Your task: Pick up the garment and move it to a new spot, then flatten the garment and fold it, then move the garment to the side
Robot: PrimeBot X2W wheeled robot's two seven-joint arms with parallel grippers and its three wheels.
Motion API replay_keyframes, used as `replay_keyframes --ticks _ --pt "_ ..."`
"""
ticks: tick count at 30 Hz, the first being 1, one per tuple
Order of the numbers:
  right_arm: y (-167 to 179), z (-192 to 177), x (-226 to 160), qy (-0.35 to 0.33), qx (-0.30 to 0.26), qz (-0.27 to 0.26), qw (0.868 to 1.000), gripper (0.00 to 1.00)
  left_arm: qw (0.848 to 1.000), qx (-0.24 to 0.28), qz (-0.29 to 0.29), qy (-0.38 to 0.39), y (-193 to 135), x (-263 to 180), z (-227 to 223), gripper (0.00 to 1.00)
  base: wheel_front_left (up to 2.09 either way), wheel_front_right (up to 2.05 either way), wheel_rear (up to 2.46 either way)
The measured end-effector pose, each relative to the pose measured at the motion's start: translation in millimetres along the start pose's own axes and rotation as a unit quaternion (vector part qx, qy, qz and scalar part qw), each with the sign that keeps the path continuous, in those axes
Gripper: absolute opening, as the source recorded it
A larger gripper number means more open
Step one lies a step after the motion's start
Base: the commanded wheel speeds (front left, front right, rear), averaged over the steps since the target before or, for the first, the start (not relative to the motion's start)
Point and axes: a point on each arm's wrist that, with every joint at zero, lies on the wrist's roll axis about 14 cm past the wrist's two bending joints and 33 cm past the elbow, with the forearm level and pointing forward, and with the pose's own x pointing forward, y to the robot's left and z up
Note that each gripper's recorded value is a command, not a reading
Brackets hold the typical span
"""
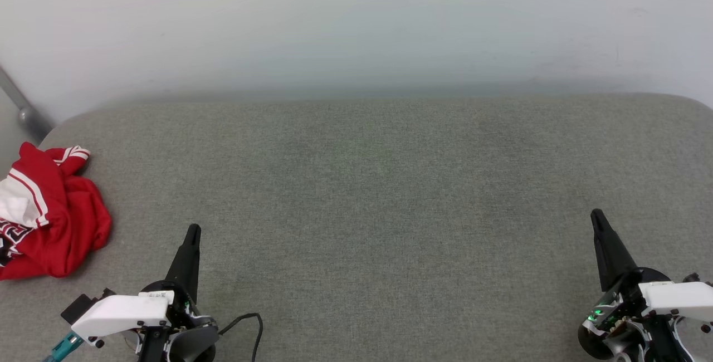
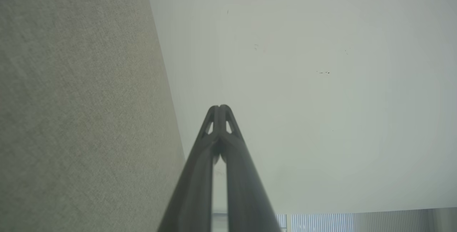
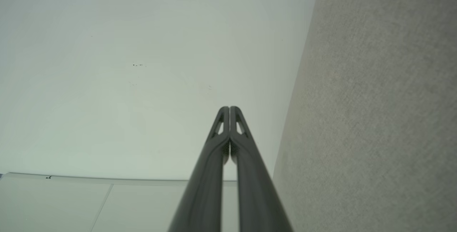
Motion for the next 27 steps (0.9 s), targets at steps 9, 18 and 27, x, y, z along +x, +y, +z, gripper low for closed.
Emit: replay_keyframes --ticks 9,18,27 --pt "0.0 0.0 0.0 0.000 0.000 0.000 1.000 0.00 1.000 0.000 0.000 0.000 0.0 0.0 0.0 0.00 0.00 0.00 0.00" --pt "0.0 0.0 0.0 0.000 0.000 0.000 1.000 0.00 1.000 0.000 0.000 0.000 0.0 0.0 0.0 0.00 0.00 0.00 0.00" --pt "0.0 0.0 0.0 0.000 0.000 0.000 1.000 0.00 1.000 0.000 0.000 0.000 0.0 0.0 0.0 0.00 0.00 0.00 0.00"
